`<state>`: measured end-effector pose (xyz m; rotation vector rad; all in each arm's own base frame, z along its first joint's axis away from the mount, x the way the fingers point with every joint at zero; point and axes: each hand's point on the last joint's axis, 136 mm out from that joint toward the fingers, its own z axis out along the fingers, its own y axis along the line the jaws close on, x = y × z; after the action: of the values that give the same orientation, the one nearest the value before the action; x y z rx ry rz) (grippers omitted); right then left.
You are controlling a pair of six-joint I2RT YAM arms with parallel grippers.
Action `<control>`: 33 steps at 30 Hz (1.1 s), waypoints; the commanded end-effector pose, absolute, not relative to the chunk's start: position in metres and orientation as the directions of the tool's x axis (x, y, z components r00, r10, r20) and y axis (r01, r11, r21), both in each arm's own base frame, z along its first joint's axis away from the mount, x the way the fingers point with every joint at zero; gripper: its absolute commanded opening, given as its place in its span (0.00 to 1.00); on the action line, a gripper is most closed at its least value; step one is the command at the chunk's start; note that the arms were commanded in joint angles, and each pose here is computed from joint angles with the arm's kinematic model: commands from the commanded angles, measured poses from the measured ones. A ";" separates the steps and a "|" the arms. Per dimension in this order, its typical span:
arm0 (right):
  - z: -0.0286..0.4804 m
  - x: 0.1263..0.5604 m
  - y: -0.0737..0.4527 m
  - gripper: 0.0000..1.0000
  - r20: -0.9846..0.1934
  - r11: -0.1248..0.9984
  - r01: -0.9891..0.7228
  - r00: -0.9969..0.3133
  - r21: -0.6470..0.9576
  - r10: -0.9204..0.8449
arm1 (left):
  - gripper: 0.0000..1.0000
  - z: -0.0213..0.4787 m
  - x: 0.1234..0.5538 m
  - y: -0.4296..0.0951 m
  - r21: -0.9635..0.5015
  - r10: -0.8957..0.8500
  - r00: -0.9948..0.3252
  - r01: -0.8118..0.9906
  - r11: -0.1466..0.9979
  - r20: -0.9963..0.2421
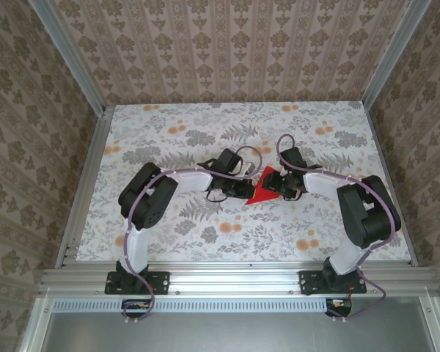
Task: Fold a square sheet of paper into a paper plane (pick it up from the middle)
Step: Fourth fold the wing at the center of the table.
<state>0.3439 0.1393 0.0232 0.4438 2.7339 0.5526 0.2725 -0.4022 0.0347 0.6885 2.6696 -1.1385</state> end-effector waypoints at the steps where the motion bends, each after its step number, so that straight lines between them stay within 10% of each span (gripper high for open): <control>1: 0.007 0.341 0.128 0.54 -0.208 0.890 0.291 -0.903 0.350 0.377 | 0.00 0.022 0.272 -0.398 -0.648 0.343 -0.905 0.420 0.635 -0.250; 33: -0.037 0.309 0.106 0.59 -0.052 0.882 0.443 -0.889 0.159 0.456 | 0.01 0.009 0.288 -0.381 -0.659 0.225 -0.958 0.285 0.696 -0.176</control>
<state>0.3599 0.1415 0.0177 0.5638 2.7608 0.5257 0.2906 -0.3940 0.0264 0.4906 2.7428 -1.1539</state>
